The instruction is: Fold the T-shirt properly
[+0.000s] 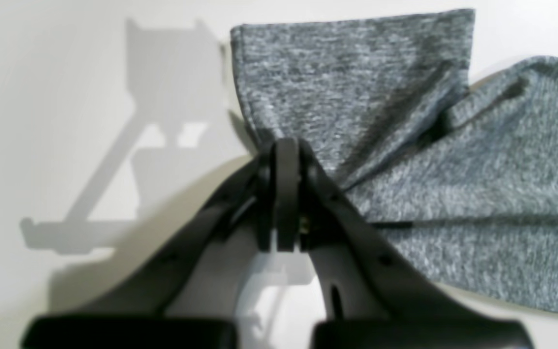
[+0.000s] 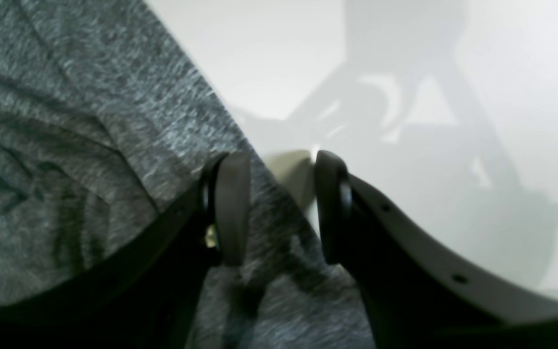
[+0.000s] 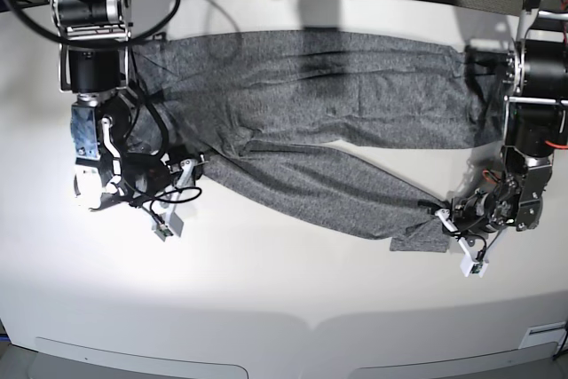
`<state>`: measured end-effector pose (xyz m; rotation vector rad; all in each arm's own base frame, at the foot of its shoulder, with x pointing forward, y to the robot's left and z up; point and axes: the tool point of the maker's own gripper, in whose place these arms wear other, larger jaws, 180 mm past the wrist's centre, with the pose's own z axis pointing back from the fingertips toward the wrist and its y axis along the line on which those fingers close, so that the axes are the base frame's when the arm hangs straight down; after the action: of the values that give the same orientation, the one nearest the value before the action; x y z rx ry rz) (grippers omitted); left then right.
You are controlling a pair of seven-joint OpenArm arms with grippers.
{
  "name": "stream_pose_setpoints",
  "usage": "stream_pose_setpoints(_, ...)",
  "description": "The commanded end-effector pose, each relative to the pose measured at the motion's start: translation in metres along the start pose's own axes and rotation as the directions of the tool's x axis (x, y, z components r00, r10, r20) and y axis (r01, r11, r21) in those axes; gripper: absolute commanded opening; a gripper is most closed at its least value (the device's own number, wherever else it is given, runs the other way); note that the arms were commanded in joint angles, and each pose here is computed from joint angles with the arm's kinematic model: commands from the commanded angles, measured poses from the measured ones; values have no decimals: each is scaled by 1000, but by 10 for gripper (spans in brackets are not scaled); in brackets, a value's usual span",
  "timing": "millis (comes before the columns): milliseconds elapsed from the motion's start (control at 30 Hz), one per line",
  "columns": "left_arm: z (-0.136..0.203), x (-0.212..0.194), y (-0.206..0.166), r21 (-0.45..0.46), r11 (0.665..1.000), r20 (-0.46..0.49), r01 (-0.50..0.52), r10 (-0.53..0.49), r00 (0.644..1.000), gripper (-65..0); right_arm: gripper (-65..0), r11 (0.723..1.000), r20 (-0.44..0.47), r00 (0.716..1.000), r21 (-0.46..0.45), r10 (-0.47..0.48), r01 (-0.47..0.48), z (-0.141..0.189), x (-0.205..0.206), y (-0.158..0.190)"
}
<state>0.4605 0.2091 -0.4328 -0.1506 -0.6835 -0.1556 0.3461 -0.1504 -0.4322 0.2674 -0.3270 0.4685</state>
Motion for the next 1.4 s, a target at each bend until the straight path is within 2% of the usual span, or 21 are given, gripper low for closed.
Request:
stream_pose_setpoints(0, 7, 29, 5, 6, 1000, 62, 6, -6, 998, -650, -429, 1000, -29, 1000, 6, 6, -6, 5, 0, -1)
stream_pose_setpoints(33, 7, 29, 5, 6, 1000, 62, 6, -6, 998, -650, -462, 1000, -39, 999, 20, 1, 0, 5, -2, 1)
stream_pose_setpoints(133, 7, 29, 6, 6, 1000, 62, 6, -6, 998, -650, -625, 1000, -44, 999, 28, -1, 2, 5, -3, 3)
stream_pose_setpoints(167, 7, 29, 6, 6, 1000, 62, 6, -6, 998, -650, -650, 1000, -38, 999, 27, -1, 2, 5, -2, 3)
stream_pose_setpoints(400, 10, 35, 10, 15, 1000, 80, 7, -8, 997, -650, -650, 998, 26, 999, -60, 32, -31, 6, 10, -13)
stream_pose_setpoints(667, 18, 66, 6, 3, 1000, 128, 12, -12, 992, -650, -650, 996, 123, 991, -82, 52, -43, 19, 43, -20)
stream_pose_setpoints(900, 31, 83, 4, 8, 998, 110, 57, -57, 992, -650, -650, 992, 190, 978, -104, 84, -65, 37, 74, -22)
stream_pose_setpoints(1200, 57, 88, 28, -34, 998, 100, -54, 57, 993, -650, -650, 977, 238, 956, -163, 172, -135, 65, 92, -12)
stream_pose_setpoints(1367, 70, 85, 41, -77, 991, 91, -106, 113, 989, -650, -650, 975, 266, 941, -136, 208, -177, 74, 84, 14)
